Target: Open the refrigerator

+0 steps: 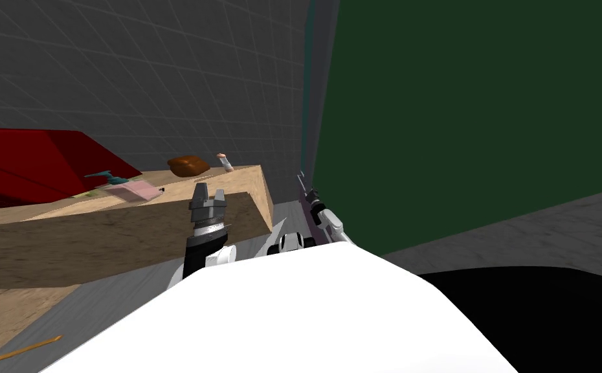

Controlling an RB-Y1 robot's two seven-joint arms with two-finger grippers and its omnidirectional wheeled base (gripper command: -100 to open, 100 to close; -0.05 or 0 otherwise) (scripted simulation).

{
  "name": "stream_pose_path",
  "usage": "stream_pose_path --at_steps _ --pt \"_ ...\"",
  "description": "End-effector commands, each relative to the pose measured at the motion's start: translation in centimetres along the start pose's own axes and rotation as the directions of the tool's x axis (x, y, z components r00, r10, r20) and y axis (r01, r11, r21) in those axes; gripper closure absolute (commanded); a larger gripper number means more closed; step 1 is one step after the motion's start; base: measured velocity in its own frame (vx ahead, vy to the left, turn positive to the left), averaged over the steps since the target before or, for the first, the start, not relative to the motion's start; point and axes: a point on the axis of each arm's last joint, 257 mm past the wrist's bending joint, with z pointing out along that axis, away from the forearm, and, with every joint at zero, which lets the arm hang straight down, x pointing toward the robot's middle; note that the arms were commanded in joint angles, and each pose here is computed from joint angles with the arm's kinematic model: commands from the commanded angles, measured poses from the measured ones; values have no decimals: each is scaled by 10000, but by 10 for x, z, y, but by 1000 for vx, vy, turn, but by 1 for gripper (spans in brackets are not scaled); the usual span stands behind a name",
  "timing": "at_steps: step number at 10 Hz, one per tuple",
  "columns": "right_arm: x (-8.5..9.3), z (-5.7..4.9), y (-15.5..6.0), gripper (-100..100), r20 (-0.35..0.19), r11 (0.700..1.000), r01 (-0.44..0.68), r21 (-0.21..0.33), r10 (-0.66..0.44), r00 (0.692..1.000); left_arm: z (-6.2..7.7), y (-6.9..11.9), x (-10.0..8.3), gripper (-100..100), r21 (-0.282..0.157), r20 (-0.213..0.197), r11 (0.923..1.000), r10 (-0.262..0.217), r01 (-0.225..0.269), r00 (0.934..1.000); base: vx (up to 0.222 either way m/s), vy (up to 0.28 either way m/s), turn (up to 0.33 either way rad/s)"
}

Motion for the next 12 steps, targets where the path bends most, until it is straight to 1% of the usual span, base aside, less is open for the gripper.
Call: stream_pose_path --at_steps 1,2,3,6,7,9,12 --pt "-20 7 -2 100 414 10000 -82 -24 83 9991 0 0 0 0 0 0 10000 0 0 10000 -5 -3 14" --pt "-8 5 1 100 257 9996 37 -264 -30 9997 0 0 0 0 0 0 10000 0 0 10000 -132 9 73" --pt "-8 5 1 100 257 9996 37 -264 -30 9997 0 0 0 0 3 0 10000 -2 2 10000 -150 6 67" --pt "-16 10 2 100 605 9982 210 -558 -176 9980 0 0 0 0 2 0 10000 -2 2 10000 -114 4 135" --pt "-16 10 2 100 605 9982 210 -558 -176 9980 0 0 0 0 2 0 10000 -1 1 10000 -81 4 96" --pt "-21 12 2 100 807 9965 342 -760 -280 9963 0 0 0 0 1 0 10000 -1 1 10000 -77 15 114" --pt "-23 13 2 100 899 9954 412 -862 -334 9954 0 0 0 0 1 0 10000 0 0 10000 -62 -2 64"
